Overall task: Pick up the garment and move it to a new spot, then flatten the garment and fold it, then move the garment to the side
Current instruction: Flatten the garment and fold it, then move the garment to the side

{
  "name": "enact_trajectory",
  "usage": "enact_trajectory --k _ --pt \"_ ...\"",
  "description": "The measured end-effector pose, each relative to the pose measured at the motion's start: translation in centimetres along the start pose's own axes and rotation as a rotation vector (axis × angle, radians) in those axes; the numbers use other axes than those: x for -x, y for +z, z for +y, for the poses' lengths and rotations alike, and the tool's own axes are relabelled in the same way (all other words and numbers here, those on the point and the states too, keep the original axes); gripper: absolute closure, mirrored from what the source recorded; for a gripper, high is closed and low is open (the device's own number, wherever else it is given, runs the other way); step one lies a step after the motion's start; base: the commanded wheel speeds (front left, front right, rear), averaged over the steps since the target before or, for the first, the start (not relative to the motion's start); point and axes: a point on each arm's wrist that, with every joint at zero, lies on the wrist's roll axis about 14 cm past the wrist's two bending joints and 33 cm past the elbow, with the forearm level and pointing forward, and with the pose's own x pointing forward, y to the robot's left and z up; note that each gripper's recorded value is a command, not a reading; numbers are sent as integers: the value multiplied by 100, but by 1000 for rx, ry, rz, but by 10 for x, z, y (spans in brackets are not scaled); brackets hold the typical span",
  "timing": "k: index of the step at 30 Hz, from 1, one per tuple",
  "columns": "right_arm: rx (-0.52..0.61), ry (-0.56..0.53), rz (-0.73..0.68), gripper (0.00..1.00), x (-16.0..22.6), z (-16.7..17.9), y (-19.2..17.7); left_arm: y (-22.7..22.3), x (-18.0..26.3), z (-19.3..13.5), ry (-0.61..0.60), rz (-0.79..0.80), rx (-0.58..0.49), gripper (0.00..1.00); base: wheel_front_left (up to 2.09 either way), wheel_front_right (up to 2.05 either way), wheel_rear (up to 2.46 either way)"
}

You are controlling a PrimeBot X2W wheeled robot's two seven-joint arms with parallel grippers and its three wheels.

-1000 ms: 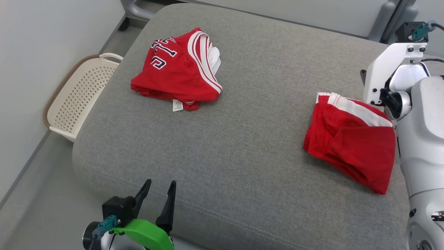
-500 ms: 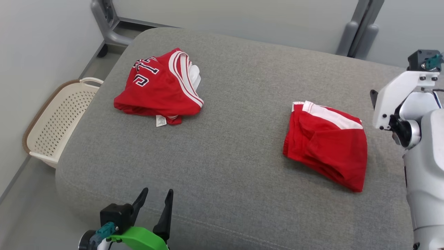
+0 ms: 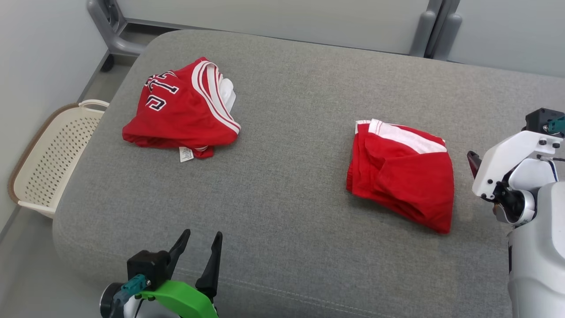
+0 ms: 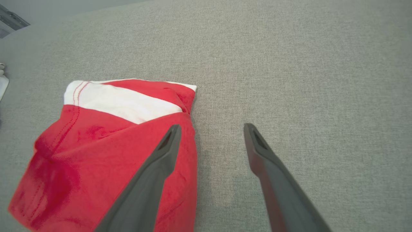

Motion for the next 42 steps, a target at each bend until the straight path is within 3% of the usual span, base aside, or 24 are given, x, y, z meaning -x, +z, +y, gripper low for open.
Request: enact_trajectory --k 13,28,29,30,32,42 --pt "-85 70 104 0 -32 18 -43 -7 -6 7 20 38 -10 0 0 0 0" --pt "-161 143 193 0 -57 49 -68 -12 0 16 57 54 -7 0 0 0 0" --pt "-161 146 195 11 -58 51 -68 -13 0 17 59 55 -7 0 0 0 0" --pt "-160 149 199 51 -59 52 -69 -13 0 17 60 55 -5 0 0 0 0" --pt "-157 154 187 100 -60 55 -67 -13 1 17 62 55 -3 0 0 0 0" --pt "89 147 120 100 -48 65 -40 -8 1 14 56 27 8 0 0 0 0"
